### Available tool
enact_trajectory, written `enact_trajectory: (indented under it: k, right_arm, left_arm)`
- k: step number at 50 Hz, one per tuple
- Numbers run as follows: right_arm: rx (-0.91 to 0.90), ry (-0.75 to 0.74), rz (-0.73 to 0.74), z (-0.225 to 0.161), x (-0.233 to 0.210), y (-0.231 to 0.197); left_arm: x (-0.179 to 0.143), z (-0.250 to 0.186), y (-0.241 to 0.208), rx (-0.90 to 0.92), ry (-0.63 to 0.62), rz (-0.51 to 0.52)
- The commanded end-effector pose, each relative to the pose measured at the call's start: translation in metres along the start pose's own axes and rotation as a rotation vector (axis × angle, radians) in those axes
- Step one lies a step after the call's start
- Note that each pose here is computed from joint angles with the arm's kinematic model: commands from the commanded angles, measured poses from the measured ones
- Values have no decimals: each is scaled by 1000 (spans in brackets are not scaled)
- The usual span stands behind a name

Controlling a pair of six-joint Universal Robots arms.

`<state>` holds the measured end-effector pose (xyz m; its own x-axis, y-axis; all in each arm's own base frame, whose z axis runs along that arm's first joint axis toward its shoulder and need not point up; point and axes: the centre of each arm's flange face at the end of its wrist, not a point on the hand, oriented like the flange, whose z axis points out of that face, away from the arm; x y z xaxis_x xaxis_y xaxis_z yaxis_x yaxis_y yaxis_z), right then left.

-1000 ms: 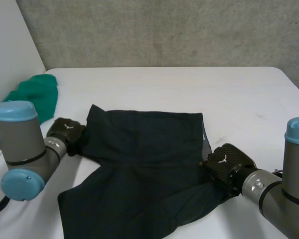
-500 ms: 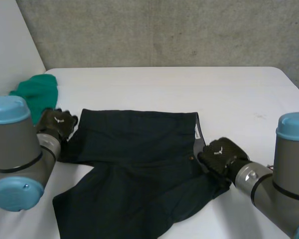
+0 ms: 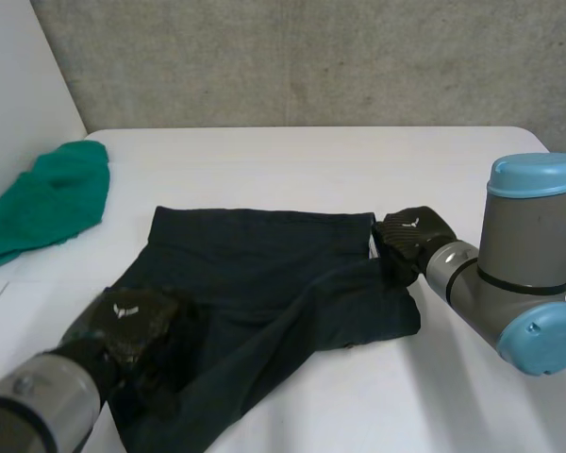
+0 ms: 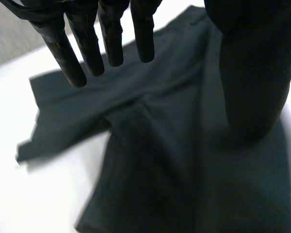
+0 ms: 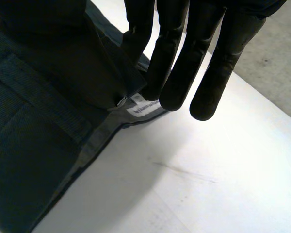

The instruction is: Fold the laundry.

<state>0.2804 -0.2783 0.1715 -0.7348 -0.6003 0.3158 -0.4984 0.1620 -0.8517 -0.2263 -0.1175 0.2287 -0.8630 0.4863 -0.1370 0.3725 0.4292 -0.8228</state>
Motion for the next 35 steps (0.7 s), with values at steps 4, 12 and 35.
enact_trajectory:
  k: [4, 12, 35]
  right_arm:
    - [-8, 7, -2, -1, -1, 5]
    - [-15, 10, -1, -1, -1, 7]
    - [-8, -14, -8, -5, -2, 7]
  left_arm:
    - [5, -5, 17, -61, 15, -6]
    - [10, -3, 19, -75, 32, 8]
    - [6, 40, 21, -9, -161, 64]
